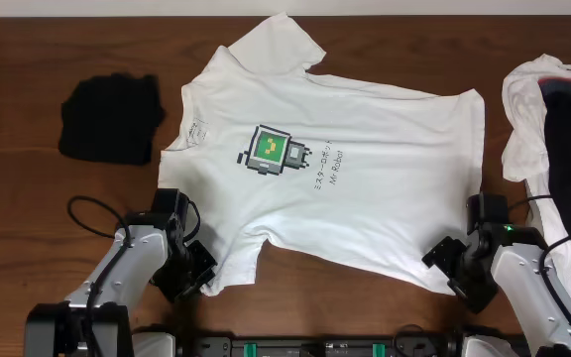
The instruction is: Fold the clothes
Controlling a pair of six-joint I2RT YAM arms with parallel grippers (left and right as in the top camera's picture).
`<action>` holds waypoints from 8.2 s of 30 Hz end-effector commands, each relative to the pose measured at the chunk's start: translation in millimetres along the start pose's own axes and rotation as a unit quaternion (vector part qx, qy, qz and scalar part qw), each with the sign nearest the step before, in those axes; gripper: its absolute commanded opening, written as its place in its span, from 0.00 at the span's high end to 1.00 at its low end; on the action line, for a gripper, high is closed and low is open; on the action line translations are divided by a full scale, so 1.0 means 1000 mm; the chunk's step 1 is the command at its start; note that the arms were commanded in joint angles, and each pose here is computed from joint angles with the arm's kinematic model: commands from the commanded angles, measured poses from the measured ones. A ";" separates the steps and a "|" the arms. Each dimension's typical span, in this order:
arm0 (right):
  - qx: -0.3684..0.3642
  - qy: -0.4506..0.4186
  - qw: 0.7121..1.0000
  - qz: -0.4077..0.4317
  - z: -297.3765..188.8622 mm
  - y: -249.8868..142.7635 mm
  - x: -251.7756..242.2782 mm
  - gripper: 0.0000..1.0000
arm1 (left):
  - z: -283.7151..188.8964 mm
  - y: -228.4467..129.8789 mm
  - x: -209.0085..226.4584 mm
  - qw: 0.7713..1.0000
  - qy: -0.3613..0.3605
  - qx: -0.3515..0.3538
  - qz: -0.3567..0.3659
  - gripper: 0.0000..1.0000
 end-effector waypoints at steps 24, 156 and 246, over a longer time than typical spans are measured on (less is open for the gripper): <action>0.002 0.077 0.997 -0.010 0.001 0.003 0.026 0.99 | -0.013 -0.003 0.005 0.999 0.028 0.007 0.021 0.94; -0.160 0.232 0.907 -0.313 -0.103 0.096 0.161 0.47 | -0.157 0.134 -0.104 0.969 0.008 -0.240 0.060 0.47; -0.033 0.062 0.954 -0.291 0.036 0.094 0.117 0.78 | -0.066 0.187 -0.101 0.956 0.112 -0.200 0.180 0.50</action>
Point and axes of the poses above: each gripper's point midway between its finger pads, its own z axis out along the fingers, its own x axis along the line the jaws close on, y = z × x, the point moved 3 cm from there along -z, back along the fingers, and after that the axes turned 2 degrees about z, right-handed, at the moved point
